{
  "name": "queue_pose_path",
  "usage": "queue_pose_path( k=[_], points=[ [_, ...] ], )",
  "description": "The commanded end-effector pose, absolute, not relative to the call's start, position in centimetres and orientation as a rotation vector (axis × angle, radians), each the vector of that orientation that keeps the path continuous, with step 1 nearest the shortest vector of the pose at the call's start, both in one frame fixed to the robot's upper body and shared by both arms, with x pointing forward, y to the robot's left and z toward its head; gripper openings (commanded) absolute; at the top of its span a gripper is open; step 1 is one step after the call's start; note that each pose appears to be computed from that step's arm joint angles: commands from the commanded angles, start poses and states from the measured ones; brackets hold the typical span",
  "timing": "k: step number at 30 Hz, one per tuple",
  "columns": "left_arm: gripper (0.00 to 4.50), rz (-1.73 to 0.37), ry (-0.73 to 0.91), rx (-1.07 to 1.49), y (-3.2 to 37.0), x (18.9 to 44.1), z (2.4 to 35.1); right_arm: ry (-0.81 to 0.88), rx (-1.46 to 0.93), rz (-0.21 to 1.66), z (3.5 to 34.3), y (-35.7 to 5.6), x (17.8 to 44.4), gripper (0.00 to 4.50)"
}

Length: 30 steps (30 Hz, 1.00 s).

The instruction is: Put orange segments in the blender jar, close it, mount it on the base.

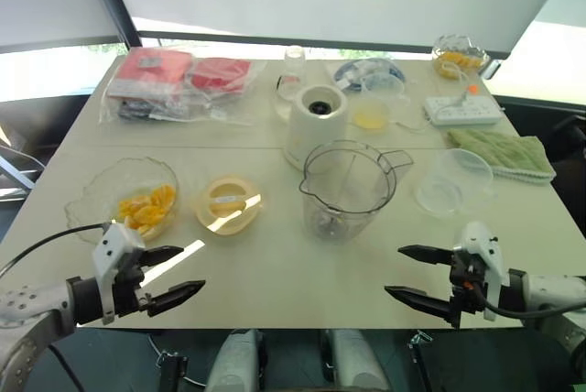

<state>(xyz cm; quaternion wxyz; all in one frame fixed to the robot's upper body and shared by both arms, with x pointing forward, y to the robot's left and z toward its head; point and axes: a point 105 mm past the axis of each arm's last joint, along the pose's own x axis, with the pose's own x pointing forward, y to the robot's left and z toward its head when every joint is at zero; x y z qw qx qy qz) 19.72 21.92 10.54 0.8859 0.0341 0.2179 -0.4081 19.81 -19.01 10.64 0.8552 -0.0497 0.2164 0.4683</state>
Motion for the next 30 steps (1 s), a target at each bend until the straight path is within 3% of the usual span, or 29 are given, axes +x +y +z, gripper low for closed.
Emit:
queue_pose_path(
  k=[1, 5, 10, 13, 19, 21, 27, 30],
  points=[
    [4.45, -0.878, 0.439, 0.124, 21.2, 19.8, 11.1, 0.448, -0.130, 0.994, 11.0, -18.8, 20.1, 4.50],
    [4.45, -0.833, 0.386, 0.108, 21.7, 21.3, 13.1, 0.439, -0.142, 0.991, 12.1, -19.0, 20.5, 4.50],
    [4.45, -0.710, 0.284, 0.106, 24.1, 24.9, 17.8, 0.385, -0.163, 0.978, 17.0, -19.7, 21.0, 4.50],
    [4.45, -0.641, 0.315, 0.130, 25.8, 26.6, 20.0, 0.314, -0.137, 0.994, 20.4, -19.6, 20.7, 4.50],
    [4.45, -0.434, 0.376, 0.181, 29.8, 29.9, 21.6, 0.237, -0.121, 1.029, 24.1, -18.7, 20.2, 4.50],
    [4.45, -0.313, 0.401, 0.233, 31.9, 31.2, 21.3, 0.239, -0.129, 1.038, 24.6, -18.4, 19.8, 4.50],
    [4.45, -0.169, 0.700, 0.261, 33.9, 31.0, 17.2, 0.236, -0.143, 1.040, 25.2, -17.7, 19.8, 4.50],
    [4.45, -0.107, 0.733, 0.258, 34.1, 31.8, 16.6, 0.245, -0.143, 1.038, 24.9, -17.5, 20.1, 4.50]
  ],
)
